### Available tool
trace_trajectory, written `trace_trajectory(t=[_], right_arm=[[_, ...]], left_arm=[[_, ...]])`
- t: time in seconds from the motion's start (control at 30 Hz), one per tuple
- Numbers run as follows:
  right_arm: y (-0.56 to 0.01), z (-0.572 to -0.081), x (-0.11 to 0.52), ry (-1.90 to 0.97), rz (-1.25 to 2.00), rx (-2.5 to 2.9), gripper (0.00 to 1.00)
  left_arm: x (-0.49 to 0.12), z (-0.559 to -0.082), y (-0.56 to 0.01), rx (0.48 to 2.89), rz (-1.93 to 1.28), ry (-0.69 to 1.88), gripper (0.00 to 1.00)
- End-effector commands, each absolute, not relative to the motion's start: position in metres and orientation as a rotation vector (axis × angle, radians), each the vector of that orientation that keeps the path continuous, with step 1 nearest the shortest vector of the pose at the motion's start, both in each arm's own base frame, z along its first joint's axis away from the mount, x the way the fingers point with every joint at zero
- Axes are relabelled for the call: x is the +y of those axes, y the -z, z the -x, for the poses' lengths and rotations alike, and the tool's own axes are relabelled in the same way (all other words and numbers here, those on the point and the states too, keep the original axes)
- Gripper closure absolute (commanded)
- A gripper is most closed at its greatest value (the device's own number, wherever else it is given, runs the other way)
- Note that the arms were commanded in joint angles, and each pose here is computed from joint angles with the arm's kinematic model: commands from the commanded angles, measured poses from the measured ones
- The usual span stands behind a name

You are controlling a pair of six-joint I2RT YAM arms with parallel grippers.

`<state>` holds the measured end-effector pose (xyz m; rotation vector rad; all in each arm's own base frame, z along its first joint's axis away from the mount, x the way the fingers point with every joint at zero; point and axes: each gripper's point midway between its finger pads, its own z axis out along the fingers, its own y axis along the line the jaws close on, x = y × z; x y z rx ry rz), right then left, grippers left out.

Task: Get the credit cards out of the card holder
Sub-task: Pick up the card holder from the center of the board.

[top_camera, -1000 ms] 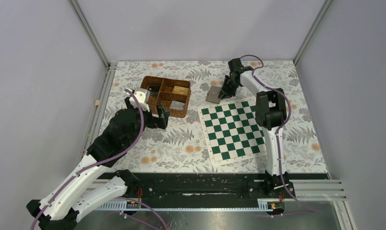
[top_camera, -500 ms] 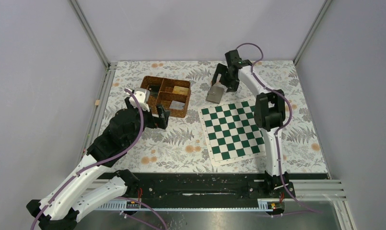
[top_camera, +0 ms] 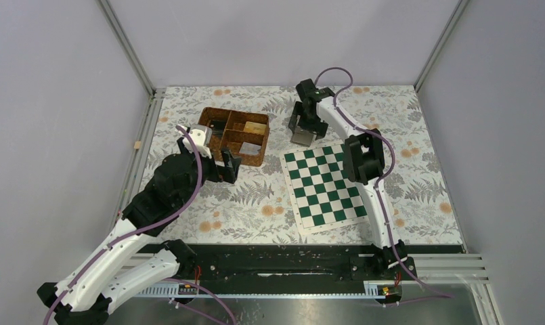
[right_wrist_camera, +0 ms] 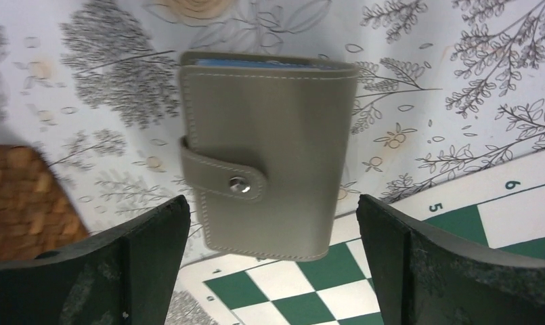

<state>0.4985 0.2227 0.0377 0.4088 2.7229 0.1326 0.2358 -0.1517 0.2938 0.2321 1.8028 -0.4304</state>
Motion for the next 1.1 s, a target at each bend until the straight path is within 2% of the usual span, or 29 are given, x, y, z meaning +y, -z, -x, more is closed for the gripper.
trace_trajectory(t=[0.0,0.03,0.33,0.7,0.8,0.9,1.07], right_arm=[[-0.025,-0.486,0.214,-0.016,-0.443,2.756,0.01],[-0.023,-0.486,0.215,-0.016,-0.441,2.761,0.04],[-0.022,-0.485,0.223,-0.036,-0.383,2.781,0.09],[-0.023,-0.482,0.228,-0.03,-0.343,2.795,0.06],[-0.023,-0.484,0.227,-0.022,-0.332,2.788,0.11],[-0.028,-0.489,0.225,-0.01,-0.307,2.768,0.21],[-0.059,-0.502,0.215,-0.018,-0.277,2.682,0.34]], left_arm=[[-0.153,-0.232,-0.322,1.732,-0.215,0.489,0.02],[-0.153,-0.231,-0.322,1.731,-0.215,0.49,0.02],[-0.153,-0.23,-0.324,1.726,-0.215,0.496,0.02],[-0.15,-0.231,-0.324,1.726,-0.205,0.483,0.02],[-0.151,-0.232,-0.322,1.73,-0.207,0.481,0.02],[-0.15,-0.232,-0.322,1.731,-0.202,0.475,0.02],[-0.149,-0.234,-0.32,1.736,-0.199,0.465,0.02]])
